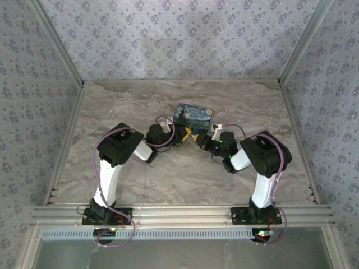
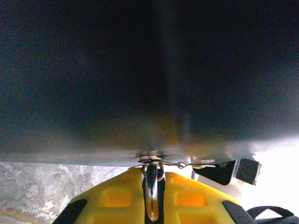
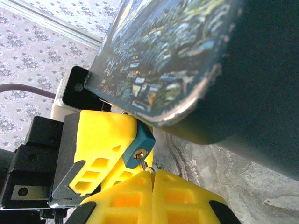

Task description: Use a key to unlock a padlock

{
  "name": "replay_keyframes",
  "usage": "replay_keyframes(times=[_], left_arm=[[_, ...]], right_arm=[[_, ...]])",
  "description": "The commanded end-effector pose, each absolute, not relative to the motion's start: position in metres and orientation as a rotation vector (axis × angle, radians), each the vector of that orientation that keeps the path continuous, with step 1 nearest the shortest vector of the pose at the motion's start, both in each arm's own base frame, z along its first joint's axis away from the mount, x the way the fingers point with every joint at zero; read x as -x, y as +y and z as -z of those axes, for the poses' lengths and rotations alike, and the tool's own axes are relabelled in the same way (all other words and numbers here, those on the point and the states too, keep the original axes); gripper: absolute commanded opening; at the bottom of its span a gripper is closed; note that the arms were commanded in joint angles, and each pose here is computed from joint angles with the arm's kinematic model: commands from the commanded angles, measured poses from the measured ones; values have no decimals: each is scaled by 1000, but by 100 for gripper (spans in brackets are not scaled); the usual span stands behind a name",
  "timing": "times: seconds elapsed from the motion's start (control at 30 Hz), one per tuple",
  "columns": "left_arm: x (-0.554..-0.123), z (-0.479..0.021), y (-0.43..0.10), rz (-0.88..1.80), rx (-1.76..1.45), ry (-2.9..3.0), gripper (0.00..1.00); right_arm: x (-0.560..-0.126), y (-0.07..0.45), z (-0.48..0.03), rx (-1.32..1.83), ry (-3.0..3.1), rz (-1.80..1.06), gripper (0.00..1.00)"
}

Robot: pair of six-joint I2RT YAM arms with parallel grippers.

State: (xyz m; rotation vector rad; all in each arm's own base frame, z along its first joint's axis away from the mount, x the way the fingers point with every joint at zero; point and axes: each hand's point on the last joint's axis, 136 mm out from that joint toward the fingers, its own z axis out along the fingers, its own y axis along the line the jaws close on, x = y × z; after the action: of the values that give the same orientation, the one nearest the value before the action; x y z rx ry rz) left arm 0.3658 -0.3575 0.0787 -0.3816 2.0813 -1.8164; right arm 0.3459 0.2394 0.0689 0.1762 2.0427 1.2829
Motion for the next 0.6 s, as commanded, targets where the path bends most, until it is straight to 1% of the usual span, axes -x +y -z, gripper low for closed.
replay_keyframes(times=[0.0,0.17,0.37,0.57], left_arm=[[-356,-139,-371,1957,199,1918,0],[-350,-135,-374,1969,176,1941,0],[-338,-133,-388,1998,111,1961,0],[-339,-129,-385,1978,131,1964,0]], right_arm=[[-332,246,-51,-123,2102,-1268,0],[-339,248,-60,-144,2067,-1303,0],[-352,259,-79,-257,1995,-1552,0],[-354,264,-97,-259,1963,-1610,0]])
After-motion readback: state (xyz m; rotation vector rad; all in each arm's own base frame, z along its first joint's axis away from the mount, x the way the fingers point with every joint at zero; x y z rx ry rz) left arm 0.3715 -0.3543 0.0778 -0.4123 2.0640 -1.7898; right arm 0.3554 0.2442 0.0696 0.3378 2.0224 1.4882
